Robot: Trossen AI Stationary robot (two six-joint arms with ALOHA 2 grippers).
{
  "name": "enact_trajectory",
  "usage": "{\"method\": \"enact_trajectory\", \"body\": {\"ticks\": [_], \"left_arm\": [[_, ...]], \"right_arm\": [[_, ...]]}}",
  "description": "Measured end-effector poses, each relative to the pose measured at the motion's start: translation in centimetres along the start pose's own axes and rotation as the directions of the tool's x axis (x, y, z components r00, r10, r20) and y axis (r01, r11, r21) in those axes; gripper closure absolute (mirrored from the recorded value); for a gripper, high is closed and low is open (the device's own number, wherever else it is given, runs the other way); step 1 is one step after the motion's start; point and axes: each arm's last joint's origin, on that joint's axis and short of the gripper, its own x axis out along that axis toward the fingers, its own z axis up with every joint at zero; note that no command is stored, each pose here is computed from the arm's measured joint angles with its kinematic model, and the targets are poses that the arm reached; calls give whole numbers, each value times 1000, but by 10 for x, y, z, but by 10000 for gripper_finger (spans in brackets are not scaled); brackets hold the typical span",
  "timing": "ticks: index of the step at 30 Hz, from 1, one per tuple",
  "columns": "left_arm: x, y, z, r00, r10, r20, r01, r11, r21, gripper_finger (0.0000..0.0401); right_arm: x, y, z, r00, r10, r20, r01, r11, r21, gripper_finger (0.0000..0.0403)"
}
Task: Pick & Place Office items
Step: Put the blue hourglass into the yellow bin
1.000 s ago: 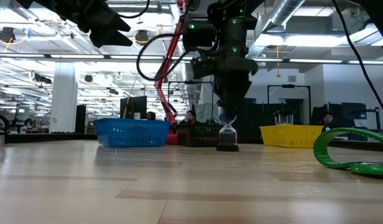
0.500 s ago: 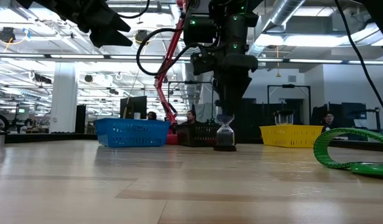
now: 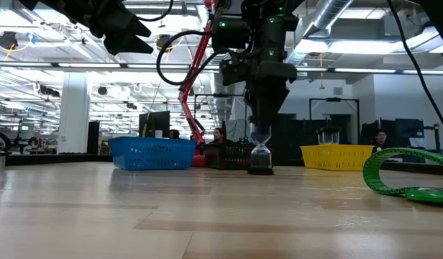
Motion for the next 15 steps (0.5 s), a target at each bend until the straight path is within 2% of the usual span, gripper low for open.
{"method": "enact_trajectory", "body": {"ticks": [5, 11, 15], "left_arm": [[0, 0, 0, 1000, 4, 0, -4, 1000, 0, 116], [0, 0, 0, 1000, 3, 0, -3, 1000, 0, 116], [0, 0, 0, 1000, 3, 0, -3, 1000, 0, 116]], "right_arm": [[0, 0, 0, 1000, 0, -1, 0, 1000, -2, 203], [0, 0, -2, 1000, 3, -19, -3, 1000, -2, 186], [0, 1, -5, 999, 8, -47, -8, 1000, -2, 205]]}}
